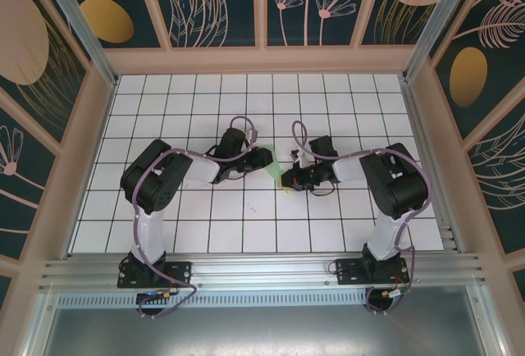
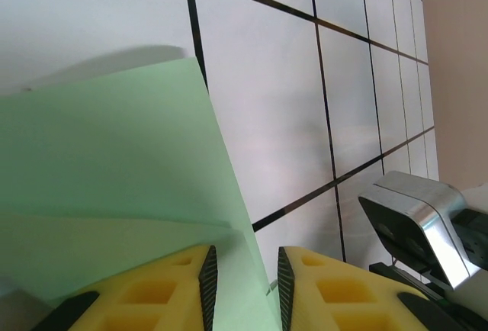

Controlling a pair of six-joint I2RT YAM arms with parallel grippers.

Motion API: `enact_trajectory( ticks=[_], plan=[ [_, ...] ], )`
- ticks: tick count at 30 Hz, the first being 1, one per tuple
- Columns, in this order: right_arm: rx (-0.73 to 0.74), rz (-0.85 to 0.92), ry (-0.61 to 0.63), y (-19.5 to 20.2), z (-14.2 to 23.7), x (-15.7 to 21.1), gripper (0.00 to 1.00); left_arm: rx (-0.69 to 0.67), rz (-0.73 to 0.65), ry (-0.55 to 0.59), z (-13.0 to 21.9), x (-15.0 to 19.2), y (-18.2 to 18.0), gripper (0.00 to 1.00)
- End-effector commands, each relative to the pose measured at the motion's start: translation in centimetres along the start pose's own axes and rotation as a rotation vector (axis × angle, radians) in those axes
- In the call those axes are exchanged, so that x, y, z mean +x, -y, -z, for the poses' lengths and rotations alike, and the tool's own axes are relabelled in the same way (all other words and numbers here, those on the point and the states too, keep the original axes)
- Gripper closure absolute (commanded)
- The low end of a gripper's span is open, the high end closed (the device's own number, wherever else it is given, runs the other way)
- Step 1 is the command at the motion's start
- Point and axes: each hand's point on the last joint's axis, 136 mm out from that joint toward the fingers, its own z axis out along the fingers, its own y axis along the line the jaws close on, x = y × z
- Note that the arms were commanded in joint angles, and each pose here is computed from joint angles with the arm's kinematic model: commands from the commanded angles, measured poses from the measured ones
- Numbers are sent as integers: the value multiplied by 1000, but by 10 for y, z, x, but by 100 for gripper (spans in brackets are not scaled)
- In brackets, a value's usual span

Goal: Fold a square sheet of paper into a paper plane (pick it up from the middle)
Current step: Fold the wing for the fifth time at the center of the table.

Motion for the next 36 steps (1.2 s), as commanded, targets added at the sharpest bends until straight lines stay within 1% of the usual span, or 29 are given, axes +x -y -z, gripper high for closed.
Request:
enact_trajectory(
  ticks=[1, 19, 20, 23, 27, 32, 36],
  plan=[
    [268, -144, -63, 68, 5, 35, 100, -158, 25, 45, 5, -8, -59, 69],
    [251, -138, -61, 61, 7, 33, 100, -236, 41, 83, 13, -40, -92, 67],
    [249, -137, -60, 61, 7, 32, 100, -231, 29, 93, 13, -47, -88, 67],
    [248, -136, -57, 60, 6, 30, 100, -214, 17, 100, 14, -55, -81, 67],
    [236, -130, -52, 56, 6, 26, 100, -220, -5, 134, 24, -69, -69, 63],
    [228, -125, -46, 53, 6, 23, 100, -181, -32, 189, 44, -90, -36, 61],
    [225, -124, -43, 52, 6, 21, 100, -105, -32, 205, 59, -93, -7, 62]
  ],
)
